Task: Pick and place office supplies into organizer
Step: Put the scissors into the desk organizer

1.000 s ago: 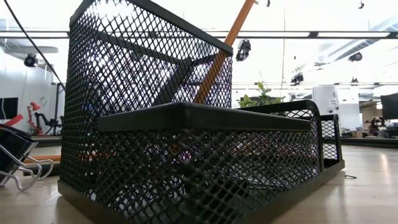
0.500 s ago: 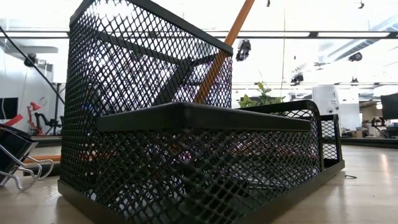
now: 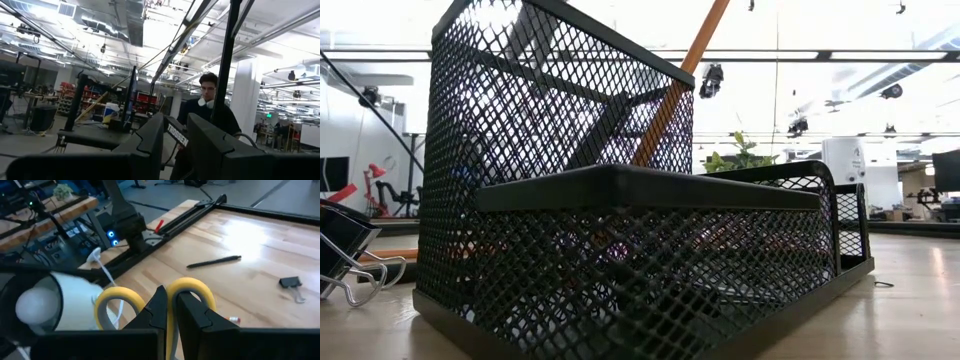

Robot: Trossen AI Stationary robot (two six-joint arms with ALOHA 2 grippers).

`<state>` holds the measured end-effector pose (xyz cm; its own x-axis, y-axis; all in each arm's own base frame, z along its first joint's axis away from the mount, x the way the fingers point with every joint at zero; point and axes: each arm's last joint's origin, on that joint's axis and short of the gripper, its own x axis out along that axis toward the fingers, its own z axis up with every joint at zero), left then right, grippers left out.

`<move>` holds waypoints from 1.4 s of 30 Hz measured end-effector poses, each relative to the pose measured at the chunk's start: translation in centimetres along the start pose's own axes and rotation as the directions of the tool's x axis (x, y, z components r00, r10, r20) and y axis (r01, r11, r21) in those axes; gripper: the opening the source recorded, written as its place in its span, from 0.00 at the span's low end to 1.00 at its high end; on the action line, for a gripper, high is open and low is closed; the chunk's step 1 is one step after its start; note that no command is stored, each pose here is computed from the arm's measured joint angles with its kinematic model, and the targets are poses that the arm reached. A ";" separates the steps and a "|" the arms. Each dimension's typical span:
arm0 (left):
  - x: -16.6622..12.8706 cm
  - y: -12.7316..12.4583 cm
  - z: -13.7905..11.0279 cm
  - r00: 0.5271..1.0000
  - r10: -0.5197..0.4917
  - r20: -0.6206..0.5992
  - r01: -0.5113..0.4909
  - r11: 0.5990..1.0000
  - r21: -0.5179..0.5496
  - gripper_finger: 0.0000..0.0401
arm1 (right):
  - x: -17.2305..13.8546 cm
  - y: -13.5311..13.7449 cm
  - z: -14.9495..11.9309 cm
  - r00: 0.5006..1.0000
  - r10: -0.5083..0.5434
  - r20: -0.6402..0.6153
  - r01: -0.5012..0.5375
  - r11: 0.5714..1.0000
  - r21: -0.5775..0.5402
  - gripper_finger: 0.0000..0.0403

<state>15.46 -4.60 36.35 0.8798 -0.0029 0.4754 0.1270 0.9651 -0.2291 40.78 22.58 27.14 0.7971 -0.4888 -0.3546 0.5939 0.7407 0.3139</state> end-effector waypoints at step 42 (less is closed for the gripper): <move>1.5 -0.2 -2.2 0.997 0.011 -0.078 -0.009 1.000 0.023 0.18 | -0.3 1.2 -8.8 0.977 -0.105 0.187 0.151 0.956 -0.252 0.03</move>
<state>17.78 -5.41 35.28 0.9142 -0.0130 0.4050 0.1083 0.9709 -0.2134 40.33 27.68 19.82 0.7363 -0.6416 -0.2147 0.6608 0.7501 0.0246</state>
